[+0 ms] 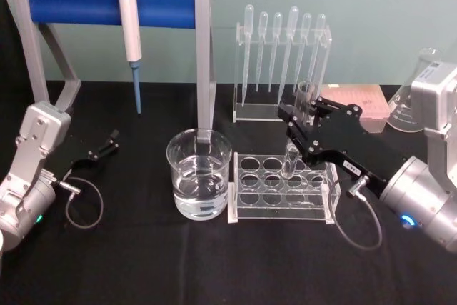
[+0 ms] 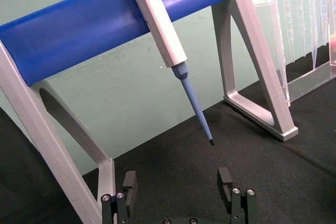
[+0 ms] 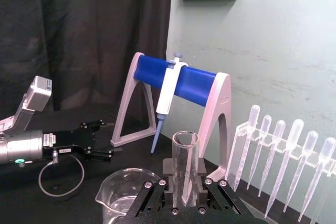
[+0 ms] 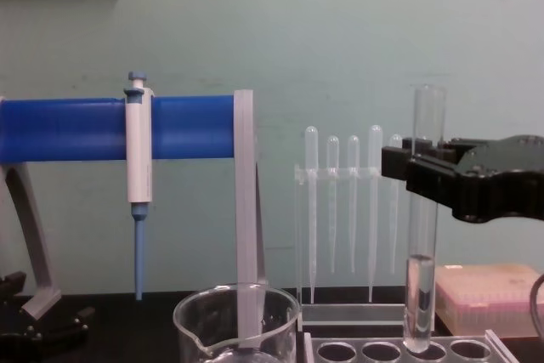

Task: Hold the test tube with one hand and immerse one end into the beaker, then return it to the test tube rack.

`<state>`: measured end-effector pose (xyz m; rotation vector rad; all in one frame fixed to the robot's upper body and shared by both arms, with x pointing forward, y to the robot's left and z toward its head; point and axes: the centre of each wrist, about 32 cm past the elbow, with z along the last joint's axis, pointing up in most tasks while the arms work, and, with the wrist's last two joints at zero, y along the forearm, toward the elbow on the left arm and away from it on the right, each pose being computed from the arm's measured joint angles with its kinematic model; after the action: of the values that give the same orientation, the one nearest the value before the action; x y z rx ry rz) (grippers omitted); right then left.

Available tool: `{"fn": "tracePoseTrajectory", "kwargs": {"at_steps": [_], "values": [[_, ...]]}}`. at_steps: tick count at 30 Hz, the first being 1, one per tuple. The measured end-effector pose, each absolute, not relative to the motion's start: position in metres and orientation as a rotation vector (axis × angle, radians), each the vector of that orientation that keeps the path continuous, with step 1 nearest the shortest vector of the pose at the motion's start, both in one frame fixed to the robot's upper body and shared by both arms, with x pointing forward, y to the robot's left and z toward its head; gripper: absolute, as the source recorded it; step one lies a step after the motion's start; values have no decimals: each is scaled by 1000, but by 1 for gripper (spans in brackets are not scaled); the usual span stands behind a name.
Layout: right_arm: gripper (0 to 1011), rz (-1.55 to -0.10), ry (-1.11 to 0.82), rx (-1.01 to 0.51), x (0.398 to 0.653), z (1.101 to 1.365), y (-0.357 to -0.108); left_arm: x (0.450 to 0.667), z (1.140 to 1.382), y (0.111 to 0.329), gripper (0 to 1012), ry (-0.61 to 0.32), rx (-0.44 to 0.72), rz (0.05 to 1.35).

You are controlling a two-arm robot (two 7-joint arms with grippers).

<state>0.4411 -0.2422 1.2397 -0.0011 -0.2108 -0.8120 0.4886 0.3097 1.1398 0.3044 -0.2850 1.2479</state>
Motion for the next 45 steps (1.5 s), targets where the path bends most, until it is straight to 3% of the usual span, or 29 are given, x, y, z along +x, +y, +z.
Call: {"fn": "tracePoseTrajectory", "kwargs": {"at_steps": [45], "values": [[226,-824,-206,14,440,1237,-240,489,1140,310,1000,-285,304,1248]]}}
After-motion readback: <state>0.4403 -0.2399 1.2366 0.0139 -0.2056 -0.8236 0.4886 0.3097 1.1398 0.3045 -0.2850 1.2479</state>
